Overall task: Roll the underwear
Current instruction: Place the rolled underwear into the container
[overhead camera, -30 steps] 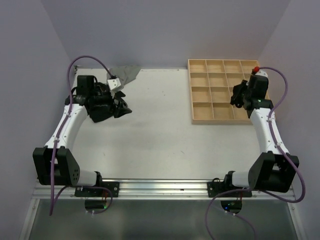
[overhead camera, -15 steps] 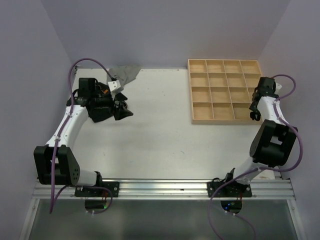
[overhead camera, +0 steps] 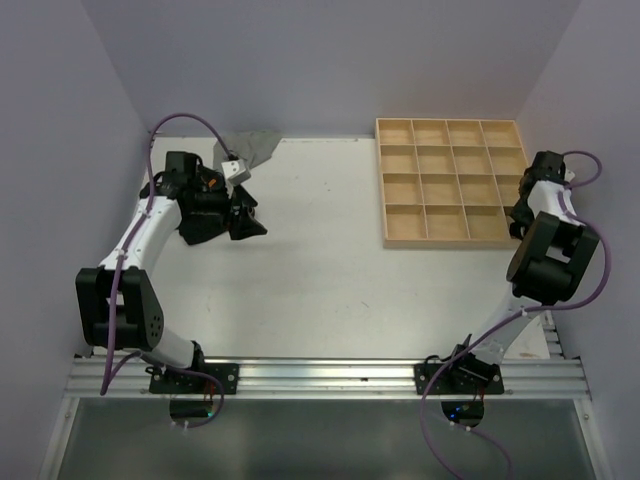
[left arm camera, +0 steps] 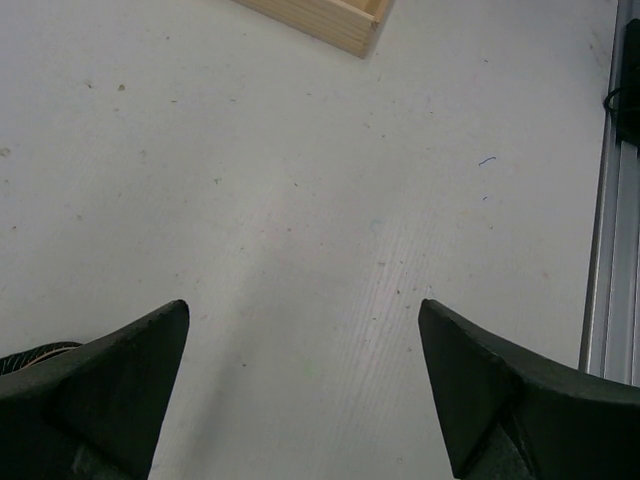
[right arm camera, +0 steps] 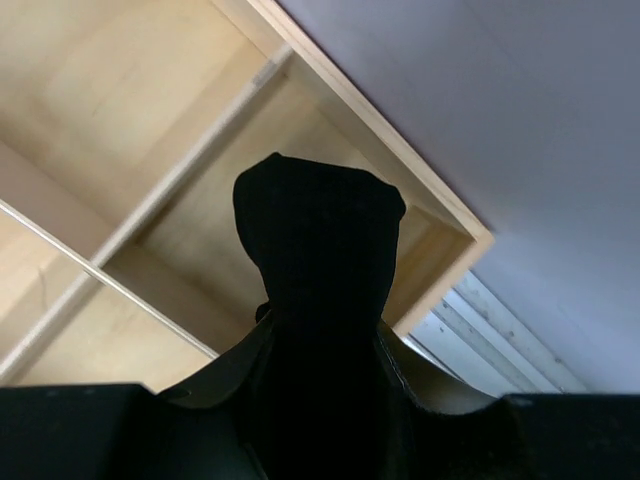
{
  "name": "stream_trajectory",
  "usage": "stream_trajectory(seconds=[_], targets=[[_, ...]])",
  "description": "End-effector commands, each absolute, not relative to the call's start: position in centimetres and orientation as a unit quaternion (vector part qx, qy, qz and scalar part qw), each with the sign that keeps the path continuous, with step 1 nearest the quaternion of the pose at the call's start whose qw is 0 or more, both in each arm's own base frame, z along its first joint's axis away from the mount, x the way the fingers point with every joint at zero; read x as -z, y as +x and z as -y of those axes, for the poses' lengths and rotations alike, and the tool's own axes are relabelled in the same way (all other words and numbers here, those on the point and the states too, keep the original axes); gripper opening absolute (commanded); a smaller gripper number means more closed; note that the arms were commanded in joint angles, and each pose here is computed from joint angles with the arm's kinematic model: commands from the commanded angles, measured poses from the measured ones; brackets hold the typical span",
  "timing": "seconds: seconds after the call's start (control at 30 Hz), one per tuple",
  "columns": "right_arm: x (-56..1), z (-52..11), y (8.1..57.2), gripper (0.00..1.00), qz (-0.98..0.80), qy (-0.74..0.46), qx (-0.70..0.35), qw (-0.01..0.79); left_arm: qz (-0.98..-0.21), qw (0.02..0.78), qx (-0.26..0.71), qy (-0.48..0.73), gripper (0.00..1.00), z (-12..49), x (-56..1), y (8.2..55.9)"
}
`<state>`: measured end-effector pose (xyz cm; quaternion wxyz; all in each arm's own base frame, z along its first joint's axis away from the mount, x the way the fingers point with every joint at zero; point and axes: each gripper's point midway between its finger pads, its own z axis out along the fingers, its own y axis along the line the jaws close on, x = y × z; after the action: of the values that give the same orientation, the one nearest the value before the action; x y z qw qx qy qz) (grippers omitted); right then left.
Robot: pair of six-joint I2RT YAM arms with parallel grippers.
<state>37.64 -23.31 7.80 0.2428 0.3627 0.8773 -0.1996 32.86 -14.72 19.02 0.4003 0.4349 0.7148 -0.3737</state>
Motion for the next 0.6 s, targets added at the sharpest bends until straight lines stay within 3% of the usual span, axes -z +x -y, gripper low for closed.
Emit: stream_trajectory(seconds=[0.0, 0.57], targets=[[-9.0, 23.8, 40.1, 0.00, -0.877, 0.354, 0.183, 0.271, -0.699, 0.412, 0.377, 0.447, 1.00, 14.9, -20.4, 33.2], [-2.4, 22.9, 40.5, 0.00, -0.906, 0.334, 0.132, 0.224, -0.717, 0.401, 0.358, 0.444, 1.00, 14.3, -20.3, 33.2]])
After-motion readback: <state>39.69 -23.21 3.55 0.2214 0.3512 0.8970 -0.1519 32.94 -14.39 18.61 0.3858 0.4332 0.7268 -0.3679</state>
